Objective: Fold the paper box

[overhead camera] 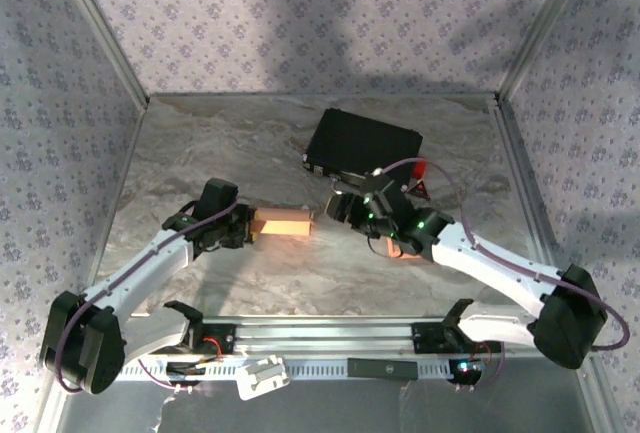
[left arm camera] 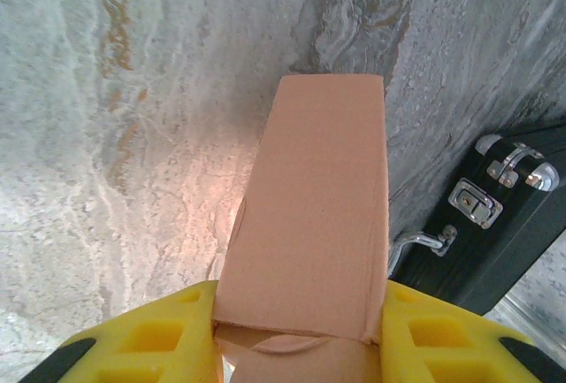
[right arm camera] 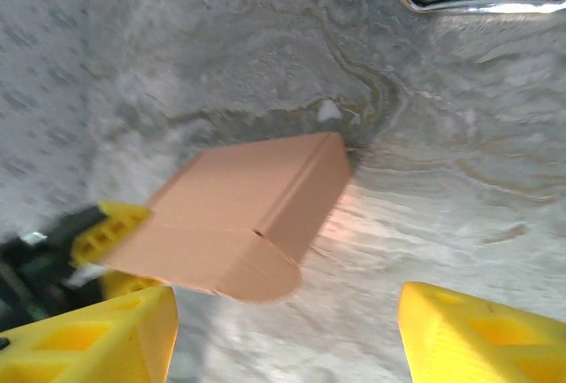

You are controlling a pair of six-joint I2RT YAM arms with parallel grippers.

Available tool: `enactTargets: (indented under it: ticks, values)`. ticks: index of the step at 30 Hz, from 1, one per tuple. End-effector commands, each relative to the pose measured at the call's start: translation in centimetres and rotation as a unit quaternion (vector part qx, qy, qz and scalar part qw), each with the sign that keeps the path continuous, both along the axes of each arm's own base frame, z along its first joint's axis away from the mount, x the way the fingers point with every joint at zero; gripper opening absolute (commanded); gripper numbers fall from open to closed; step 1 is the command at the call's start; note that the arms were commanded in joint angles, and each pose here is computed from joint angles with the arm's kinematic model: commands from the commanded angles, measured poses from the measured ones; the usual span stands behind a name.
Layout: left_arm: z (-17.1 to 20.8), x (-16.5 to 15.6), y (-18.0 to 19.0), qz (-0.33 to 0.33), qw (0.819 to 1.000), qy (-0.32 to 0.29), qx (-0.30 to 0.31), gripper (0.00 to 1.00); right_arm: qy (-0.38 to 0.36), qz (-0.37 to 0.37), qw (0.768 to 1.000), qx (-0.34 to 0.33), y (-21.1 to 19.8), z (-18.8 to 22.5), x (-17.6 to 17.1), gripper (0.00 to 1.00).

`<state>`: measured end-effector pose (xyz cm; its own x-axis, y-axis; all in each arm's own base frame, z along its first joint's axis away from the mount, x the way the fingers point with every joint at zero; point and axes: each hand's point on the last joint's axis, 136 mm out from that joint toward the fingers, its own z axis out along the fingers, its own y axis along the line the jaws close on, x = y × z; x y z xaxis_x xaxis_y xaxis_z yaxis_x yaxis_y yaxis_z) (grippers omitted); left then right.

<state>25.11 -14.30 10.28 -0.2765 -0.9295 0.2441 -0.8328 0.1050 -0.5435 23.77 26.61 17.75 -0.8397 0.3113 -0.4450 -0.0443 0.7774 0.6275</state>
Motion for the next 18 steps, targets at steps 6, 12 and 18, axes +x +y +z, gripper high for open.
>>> enactTargets:
  ticks: [6,12,18]
  values:
    - [0.5,-0.9,1.6,0.032,0.999,0.02,0.024,0.25,-0.195,0.062,0.957,-0.207,0.5,1.2,-2.1,0.69]
    - [0.6,-1.0,1.7,0.034,0.999,0.022,0.028,0.25,-0.213,0.128,0.938,-0.242,4.6,-0.1,-2.0,0.69]
    - [0.7,-1.0,1.9,0.036,0.999,0.023,0.029,0.25,-0.206,0.147,0.93,-0.266,6.8,-0.9,-0.8,0.7]
